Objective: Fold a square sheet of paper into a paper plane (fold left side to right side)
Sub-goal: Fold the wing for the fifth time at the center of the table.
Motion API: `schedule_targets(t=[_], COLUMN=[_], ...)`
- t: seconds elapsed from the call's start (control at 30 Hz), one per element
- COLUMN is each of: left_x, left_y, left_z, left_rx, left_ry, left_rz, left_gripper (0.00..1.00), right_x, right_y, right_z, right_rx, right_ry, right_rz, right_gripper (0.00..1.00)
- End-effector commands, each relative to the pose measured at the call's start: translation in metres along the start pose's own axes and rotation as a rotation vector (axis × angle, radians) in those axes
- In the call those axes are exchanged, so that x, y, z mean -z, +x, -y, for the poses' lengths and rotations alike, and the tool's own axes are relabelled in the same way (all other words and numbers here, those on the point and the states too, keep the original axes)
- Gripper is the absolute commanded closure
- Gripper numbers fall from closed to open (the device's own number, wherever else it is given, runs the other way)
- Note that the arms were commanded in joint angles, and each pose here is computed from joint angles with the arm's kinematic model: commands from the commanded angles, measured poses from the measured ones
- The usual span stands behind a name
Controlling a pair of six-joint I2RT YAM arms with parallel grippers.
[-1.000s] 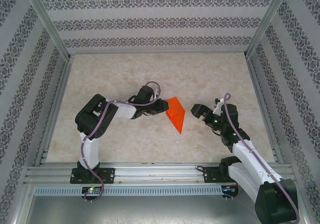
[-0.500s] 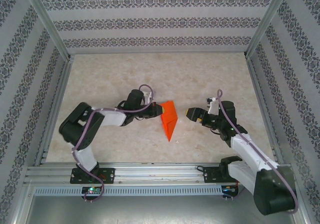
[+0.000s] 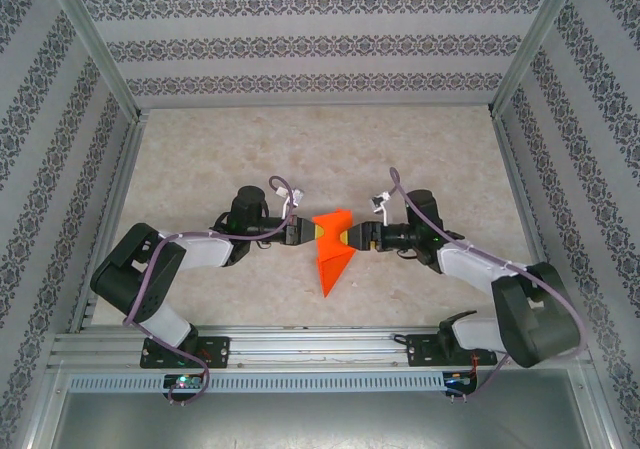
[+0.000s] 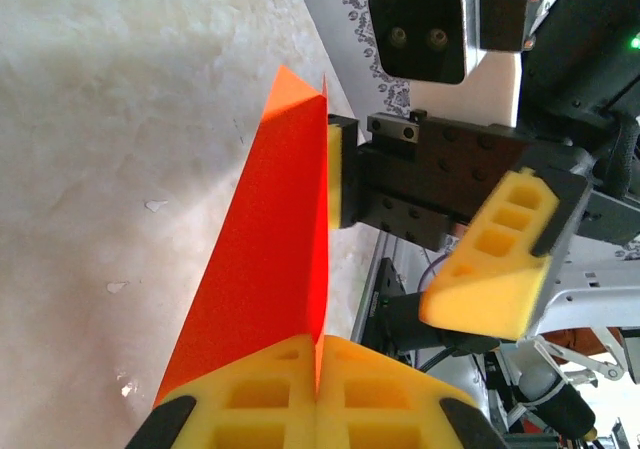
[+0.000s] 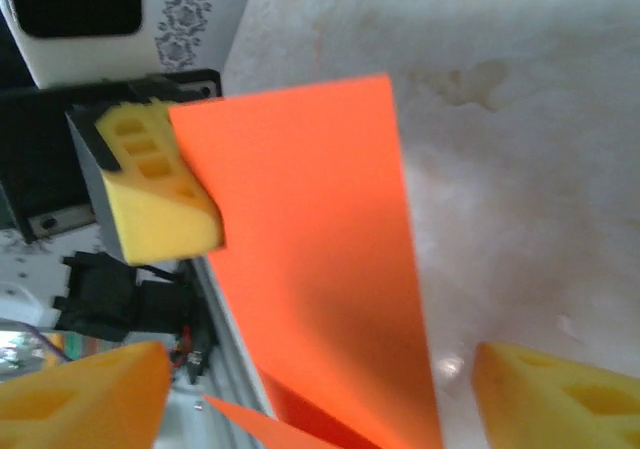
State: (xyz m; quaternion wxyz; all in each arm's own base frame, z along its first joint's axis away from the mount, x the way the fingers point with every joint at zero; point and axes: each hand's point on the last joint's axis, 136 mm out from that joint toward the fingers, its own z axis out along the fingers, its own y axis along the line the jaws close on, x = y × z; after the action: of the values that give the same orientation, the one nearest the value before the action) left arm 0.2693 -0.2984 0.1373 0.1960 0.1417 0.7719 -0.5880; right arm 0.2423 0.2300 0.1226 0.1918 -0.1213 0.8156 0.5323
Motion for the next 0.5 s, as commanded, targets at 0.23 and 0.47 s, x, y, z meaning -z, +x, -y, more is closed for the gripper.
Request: schedule_targets(t=[0.23,0.47], left_x=[0.002,0.002], left_y=[-0.003,0.001], left_z=[-0.004,-0.007], left_rx=[-0.056,-0.048], left_ry=[-0.031,-0.031], left_rz=[-0.005,-0.013], left_gripper=[1.0,1.0], right_x=[-0.002,-0.008], right_y=[-0.026,-0.034], right_z=[-0.021,-0.012], right_rx=[0.091,0.077], right_ry=[-0.066,-0.038], right_rz=[0.013,0.01], right_gripper=[0.52,0.66])
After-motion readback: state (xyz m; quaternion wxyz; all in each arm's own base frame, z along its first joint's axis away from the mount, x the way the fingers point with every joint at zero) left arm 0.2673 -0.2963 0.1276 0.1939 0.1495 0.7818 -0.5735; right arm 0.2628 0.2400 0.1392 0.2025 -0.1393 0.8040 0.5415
